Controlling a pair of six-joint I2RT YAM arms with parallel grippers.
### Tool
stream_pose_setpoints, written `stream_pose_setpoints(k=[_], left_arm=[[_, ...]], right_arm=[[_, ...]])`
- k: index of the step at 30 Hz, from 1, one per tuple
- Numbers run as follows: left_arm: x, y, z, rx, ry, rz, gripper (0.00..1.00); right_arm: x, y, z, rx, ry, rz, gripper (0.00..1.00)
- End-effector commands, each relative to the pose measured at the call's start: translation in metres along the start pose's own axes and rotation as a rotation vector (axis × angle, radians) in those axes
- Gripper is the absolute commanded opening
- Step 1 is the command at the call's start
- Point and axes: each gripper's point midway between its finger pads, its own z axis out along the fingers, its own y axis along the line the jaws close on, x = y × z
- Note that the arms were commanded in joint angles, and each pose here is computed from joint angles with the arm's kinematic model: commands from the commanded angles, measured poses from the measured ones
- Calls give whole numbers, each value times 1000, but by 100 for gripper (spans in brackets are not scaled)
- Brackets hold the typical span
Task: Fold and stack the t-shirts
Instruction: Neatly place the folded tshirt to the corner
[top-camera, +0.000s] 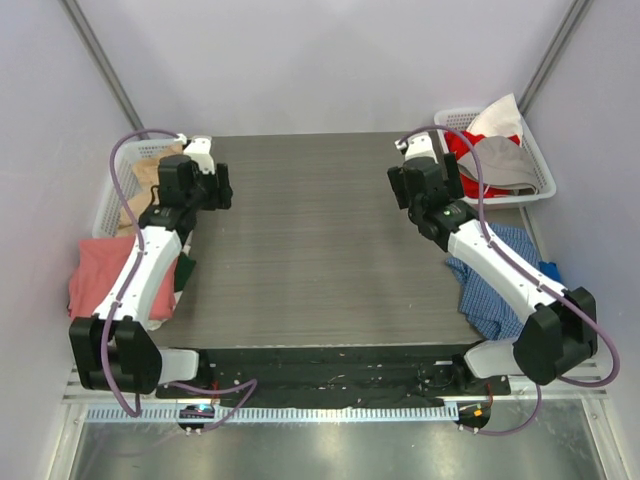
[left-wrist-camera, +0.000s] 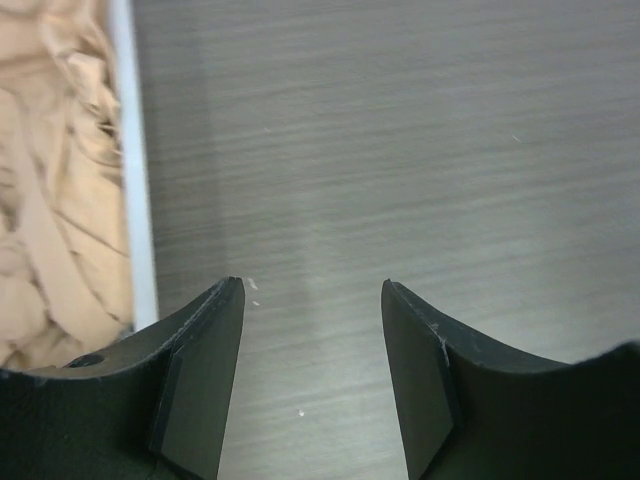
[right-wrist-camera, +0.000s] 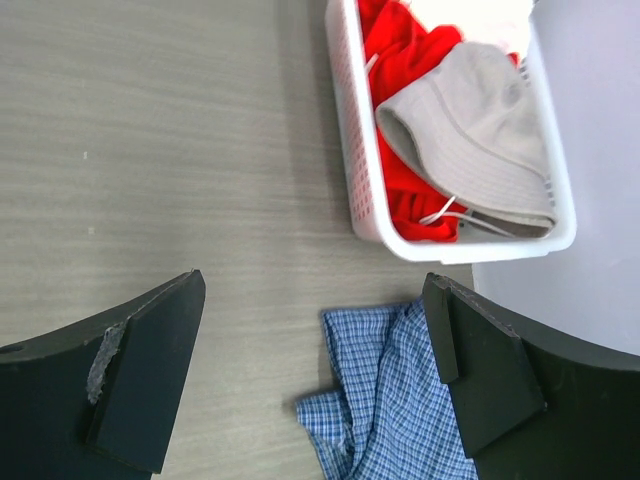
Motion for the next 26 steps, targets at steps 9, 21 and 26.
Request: stream_pose_setpoints(k=[9, 21, 26], left_arm=[[-53, -13, 10, -146, -186, 57, 63], [-49, -12, 2, -146, -192, 85, 63], [-50, -11, 1, -148, -191, 95, 63]], right_arm=[[-33, -25, -3, 113, -141, 151, 100], [-34, -28, -3, 107, -153, 173, 99], [-33, -28, -3, 91, -156, 176, 99]])
